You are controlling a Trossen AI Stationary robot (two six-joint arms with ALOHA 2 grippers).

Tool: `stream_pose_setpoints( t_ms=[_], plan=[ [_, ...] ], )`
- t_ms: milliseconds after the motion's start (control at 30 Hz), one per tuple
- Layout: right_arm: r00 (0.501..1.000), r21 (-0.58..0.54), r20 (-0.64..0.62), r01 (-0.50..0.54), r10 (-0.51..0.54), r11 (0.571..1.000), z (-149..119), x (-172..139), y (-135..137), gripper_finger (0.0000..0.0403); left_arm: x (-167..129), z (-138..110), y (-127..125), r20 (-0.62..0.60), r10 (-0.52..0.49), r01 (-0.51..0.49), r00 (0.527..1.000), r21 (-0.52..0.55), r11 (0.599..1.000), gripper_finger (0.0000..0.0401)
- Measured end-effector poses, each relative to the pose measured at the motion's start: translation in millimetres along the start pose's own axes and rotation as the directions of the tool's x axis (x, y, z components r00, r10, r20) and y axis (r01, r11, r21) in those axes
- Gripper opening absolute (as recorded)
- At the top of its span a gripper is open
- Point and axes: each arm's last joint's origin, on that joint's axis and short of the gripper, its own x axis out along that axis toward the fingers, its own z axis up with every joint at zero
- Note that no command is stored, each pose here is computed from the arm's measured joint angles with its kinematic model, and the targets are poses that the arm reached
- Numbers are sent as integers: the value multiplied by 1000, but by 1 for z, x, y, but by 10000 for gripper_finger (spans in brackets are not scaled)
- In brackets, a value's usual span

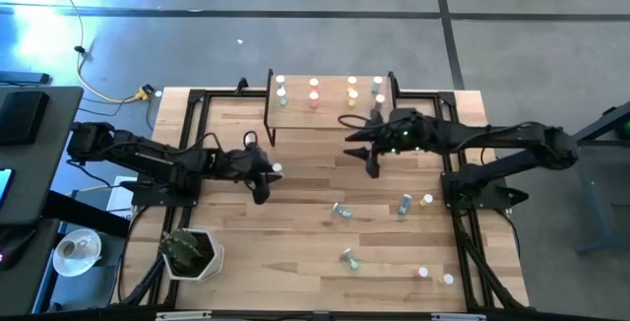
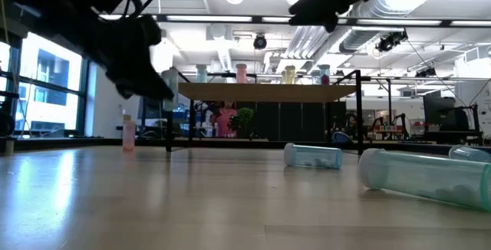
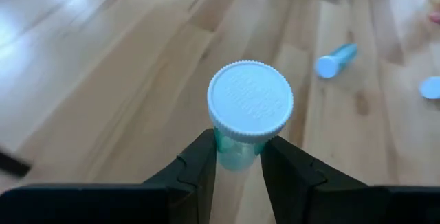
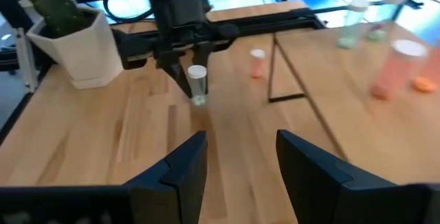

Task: Pick and place medicine bottles onto shelf by color
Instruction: Align the green pill bottle with the green bottle on the shelf

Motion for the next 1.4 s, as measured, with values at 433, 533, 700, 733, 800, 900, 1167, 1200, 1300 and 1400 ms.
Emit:
stream_pose_setpoints(
  t_ms=[433,533,700,733,800,900,1167,1200,1300,1400],
  plan=[
    [990,-89,104,-81,91,993,-4,50,18,166,-12,46,-18,-50,-2,11,999,191,982,97],
    [984,-97,135,-107,120,989,-5,60,21,173,-15,52,-19,-62,2,11,998,205,979,97],
    [952,-119,226,-181,204,976,-5,78,23,199,-17,54,-23,-71,-2,17,997,216,976,97],
    [948,-122,234,-191,216,974,-3,83,23,203,-17,54,-23,-71,-3,19,997,218,976,97],
    [942,-128,248,-199,226,972,2,93,24,210,-17,53,-24,-77,4,13,997,223,975,97],
    [942,-129,237,-212,238,969,12,113,25,213,-18,51,-25,-89,11,9,996,229,973,97],
    [974,-162,34,-215,224,963,30,156,26,213,-19,46,-24,-135,32,-1,990,229,973,97],
    [975,-159,18,-217,223,963,30,161,26,213,-19,46,-24,-135,34,-3,990,229,973,97],
    [975,-160,-5,-219,221,962,32,171,27,213,-19,46,-24,-132,43,-10,990,240,971,97],
    [975,-163,-20,-221,220,962,34,178,27,213,-19,47,-23,-121,62,-30,991,257,966,97]
  ],
)
